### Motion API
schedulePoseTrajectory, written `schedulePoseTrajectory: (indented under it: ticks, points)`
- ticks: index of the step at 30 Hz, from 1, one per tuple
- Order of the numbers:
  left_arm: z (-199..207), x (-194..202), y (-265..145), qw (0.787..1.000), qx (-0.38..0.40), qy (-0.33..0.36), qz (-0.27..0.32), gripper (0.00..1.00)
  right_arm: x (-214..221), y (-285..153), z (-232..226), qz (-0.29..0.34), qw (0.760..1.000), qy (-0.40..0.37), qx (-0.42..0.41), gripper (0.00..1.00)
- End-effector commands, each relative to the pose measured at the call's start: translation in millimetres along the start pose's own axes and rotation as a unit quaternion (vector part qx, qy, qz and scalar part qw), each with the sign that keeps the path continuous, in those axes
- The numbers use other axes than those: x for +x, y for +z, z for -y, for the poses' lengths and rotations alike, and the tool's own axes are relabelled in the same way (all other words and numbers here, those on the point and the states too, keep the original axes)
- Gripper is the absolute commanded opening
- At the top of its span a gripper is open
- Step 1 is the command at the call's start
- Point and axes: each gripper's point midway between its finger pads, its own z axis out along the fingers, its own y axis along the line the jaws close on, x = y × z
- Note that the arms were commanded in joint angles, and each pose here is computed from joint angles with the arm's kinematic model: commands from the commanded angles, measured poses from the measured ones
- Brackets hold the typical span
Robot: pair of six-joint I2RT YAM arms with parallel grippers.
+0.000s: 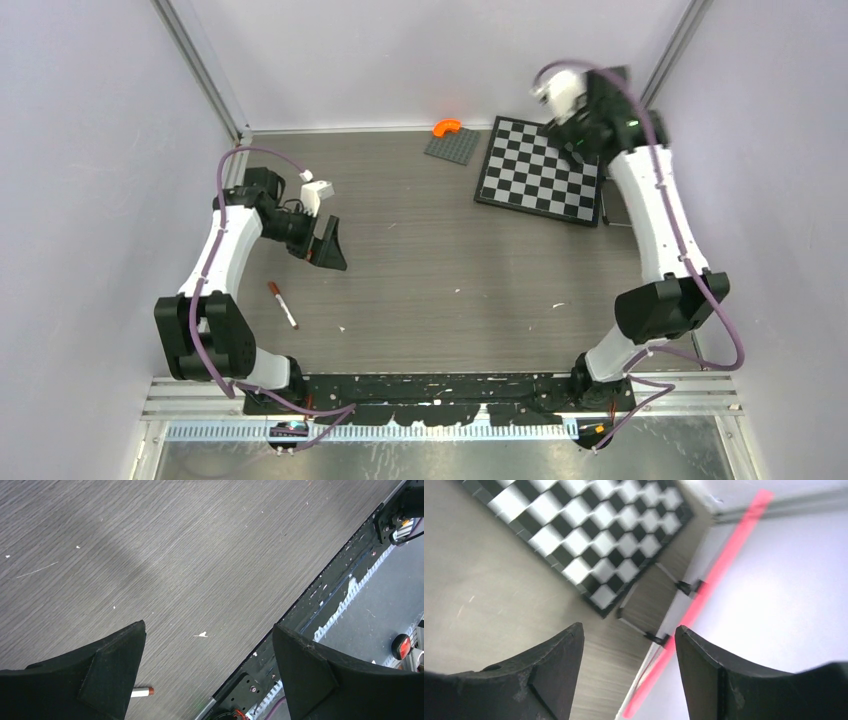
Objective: Write a sentence on the whiteboard
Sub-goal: Move the whiteboard stand to the center of the board.
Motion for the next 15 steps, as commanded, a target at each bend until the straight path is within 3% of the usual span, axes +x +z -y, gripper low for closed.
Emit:
schedulePoseTrajectory:
  ticks: [1,9,15]
  points:
    - [13,-16,-8,0.999,0.012,0.019,0.025,1.00,22,-35,89,0.035,0.979,0.188,0.068,0.71]
    - [15,-21,-10,0.999,0.010,0.021,0.025,1.00,134,-26,156,-0.066,0.951,0.275,0.128,0.56]
    - [16,-21,-9,0.999,0.013,0.021,0.023,1.00,210,22,149,-0.148,0.965,0.202,0.073,0.49]
